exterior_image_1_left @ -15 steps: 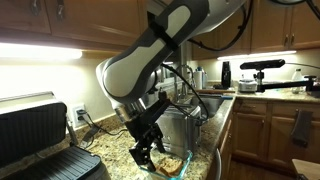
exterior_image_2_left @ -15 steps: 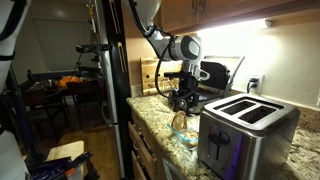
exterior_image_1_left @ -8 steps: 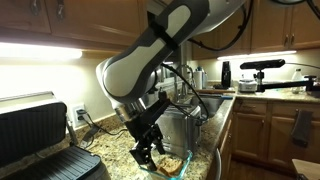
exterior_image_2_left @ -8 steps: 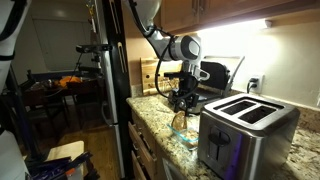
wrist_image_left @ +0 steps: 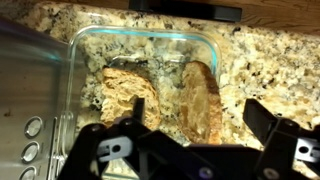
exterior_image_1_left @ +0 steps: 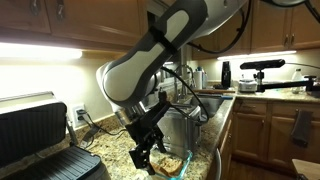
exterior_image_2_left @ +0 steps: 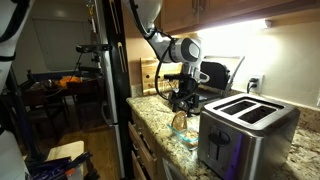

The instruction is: Place one slice of bread in the left slot of the toaster

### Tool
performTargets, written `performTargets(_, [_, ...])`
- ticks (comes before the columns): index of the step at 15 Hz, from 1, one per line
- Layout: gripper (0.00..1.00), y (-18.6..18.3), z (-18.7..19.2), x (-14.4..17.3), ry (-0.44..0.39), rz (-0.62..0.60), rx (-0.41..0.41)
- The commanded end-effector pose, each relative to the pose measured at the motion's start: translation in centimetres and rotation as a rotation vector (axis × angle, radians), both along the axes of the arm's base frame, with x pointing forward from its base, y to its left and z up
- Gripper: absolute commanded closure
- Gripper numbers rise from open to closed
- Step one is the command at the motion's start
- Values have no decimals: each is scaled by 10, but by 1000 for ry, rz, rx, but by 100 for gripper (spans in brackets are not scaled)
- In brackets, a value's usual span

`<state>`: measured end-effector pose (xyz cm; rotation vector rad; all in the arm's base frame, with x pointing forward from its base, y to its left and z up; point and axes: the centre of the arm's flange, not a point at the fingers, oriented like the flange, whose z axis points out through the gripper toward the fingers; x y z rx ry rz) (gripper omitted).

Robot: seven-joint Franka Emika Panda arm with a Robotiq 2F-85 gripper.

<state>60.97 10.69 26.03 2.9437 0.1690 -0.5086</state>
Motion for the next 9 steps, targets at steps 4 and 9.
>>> performTargets(4, [17,0,-7,2,-1,-29,-13])
performTargets(9, [53,0,-3,3,-7,-31,-13])
